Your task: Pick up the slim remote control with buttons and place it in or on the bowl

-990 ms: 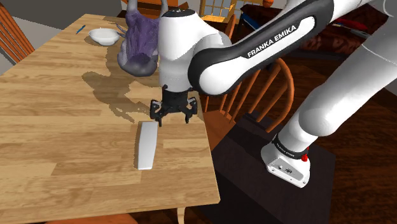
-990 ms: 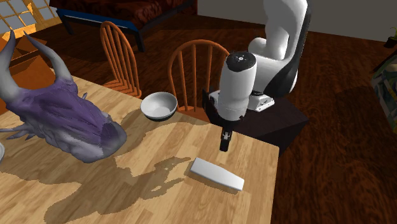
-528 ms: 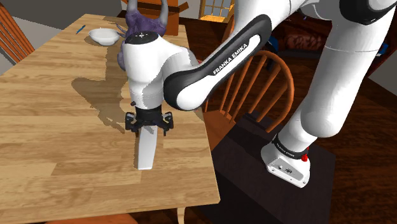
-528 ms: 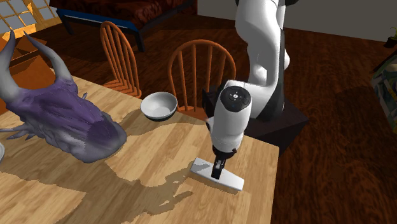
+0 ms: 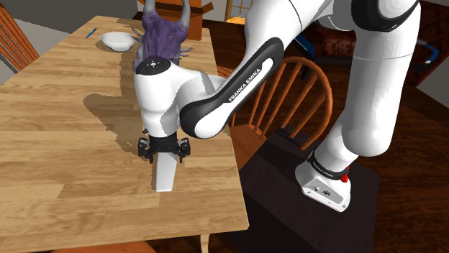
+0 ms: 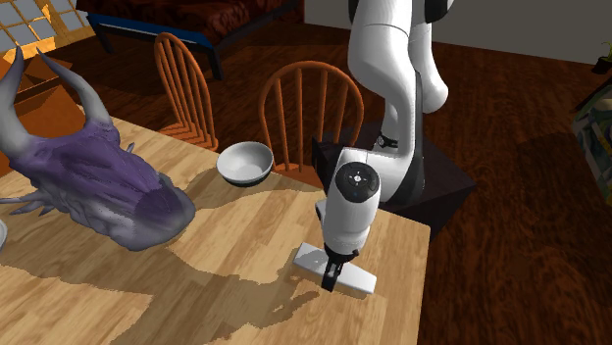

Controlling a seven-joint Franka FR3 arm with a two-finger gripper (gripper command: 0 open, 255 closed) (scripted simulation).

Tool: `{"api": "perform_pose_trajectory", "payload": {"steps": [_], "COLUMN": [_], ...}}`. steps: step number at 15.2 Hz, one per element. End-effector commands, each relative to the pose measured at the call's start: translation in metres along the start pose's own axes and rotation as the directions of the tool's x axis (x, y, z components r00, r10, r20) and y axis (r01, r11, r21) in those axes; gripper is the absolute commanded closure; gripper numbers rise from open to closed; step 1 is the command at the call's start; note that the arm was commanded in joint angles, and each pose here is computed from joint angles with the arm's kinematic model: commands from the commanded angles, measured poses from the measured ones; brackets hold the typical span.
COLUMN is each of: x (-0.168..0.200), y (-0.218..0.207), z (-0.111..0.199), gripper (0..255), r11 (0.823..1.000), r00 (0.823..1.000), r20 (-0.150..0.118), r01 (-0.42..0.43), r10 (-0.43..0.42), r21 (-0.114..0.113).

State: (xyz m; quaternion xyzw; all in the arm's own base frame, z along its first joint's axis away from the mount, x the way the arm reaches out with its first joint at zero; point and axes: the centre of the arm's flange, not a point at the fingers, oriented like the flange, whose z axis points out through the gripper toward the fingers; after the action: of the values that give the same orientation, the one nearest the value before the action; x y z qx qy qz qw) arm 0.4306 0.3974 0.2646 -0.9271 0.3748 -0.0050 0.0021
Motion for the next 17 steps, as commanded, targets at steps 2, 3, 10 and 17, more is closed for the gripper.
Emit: {"api": "perform_pose_trajectory", "payload": {"steps": [2, 3, 10, 17], "x": [-0.0005, -0.0005, -0.0005, -0.0005], "y": [0.0007, 0.0006, 0.0006, 0.0006], "z": [0.0090, 0.0090, 0.0090, 0.0090], "gripper": [0, 0, 255, 255], "r11": [1.000, 1.000, 1.000, 1.000], "r00": [1.000, 1.000, 1.000, 1.000], "r20": [0.000, 0.000, 0.000, 0.000], "r01": [0.000, 0.000, 0.000, 0.000], "r10": [0.000, 0.000, 0.000, 0.000], "r21": [0.000, 0.000, 0.000, 0.000]}}
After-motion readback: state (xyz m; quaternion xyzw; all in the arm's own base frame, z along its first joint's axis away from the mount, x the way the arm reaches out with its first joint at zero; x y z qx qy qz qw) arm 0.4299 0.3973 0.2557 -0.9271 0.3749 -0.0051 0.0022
